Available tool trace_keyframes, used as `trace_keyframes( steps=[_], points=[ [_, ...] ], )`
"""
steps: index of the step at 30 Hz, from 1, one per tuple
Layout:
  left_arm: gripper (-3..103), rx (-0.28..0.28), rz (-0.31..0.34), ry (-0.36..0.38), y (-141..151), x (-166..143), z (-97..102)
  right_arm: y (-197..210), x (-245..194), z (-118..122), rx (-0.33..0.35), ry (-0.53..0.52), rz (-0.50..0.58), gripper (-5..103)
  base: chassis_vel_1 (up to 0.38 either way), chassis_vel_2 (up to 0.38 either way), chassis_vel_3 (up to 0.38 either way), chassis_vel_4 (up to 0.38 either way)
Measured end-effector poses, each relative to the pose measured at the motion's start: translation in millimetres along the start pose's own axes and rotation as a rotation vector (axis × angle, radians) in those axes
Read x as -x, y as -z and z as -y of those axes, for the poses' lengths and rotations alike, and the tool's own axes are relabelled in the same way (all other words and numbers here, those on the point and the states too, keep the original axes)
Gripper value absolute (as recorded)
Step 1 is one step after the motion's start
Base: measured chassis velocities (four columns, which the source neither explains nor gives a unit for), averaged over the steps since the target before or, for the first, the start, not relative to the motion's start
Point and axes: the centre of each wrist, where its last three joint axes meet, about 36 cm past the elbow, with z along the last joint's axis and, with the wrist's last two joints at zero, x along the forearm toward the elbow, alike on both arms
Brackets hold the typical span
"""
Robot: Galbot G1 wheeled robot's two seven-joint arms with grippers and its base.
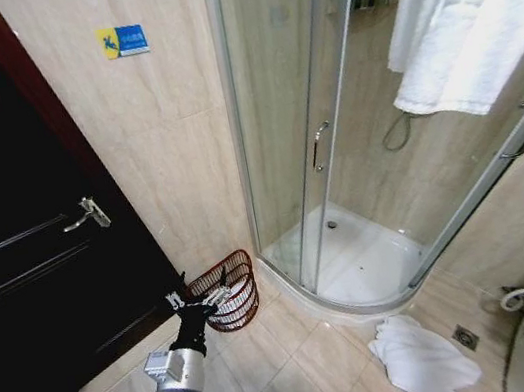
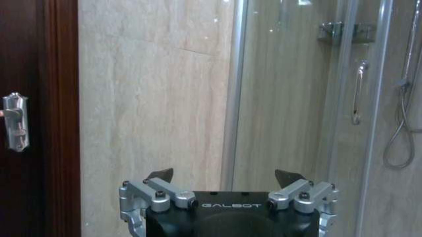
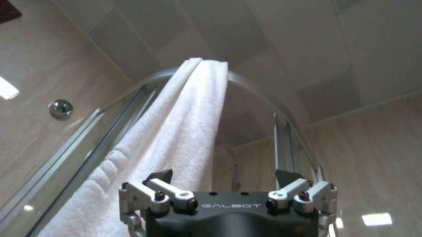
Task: Discard the used towel into the hamper.
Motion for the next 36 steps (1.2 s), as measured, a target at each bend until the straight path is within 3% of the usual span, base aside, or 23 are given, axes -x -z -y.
trace_keyframes(
  steps=[9, 21, 30, 36],
  points=[
    [100, 0.0, 0.0, 0.0, 0.0, 0.0, -0.1, -14.0, 24.8, -5.3, 0.064, 0.016, 0.043, 100, -0.005, -0.006, 0.004, 0.005],
    [100, 0.0, 0.0, 0.0, 0.0, 0.0, -0.1, -52.8, 111.5, -28.6, 0.185, 0.086, 0.155, 100, 0.0, 0.0, 0.0, 0.0],
    [100, 0.001, 0.0, 0.0, 0.0, 0.0, -0.1, -58.7, 164.7, -20.0, 0.165, 0.118, 0.181, 100, 0.0, 0.0, 0.0, 0.0],
    [100, 0.0, 0.0, 0.0, 0.0, 0.0, 0.0, -52.6, 218.3, -25.8, 0.276, 0.139, 0.218, 100, 0.0, 0.0, 0.0, 0.0]
  ],
)
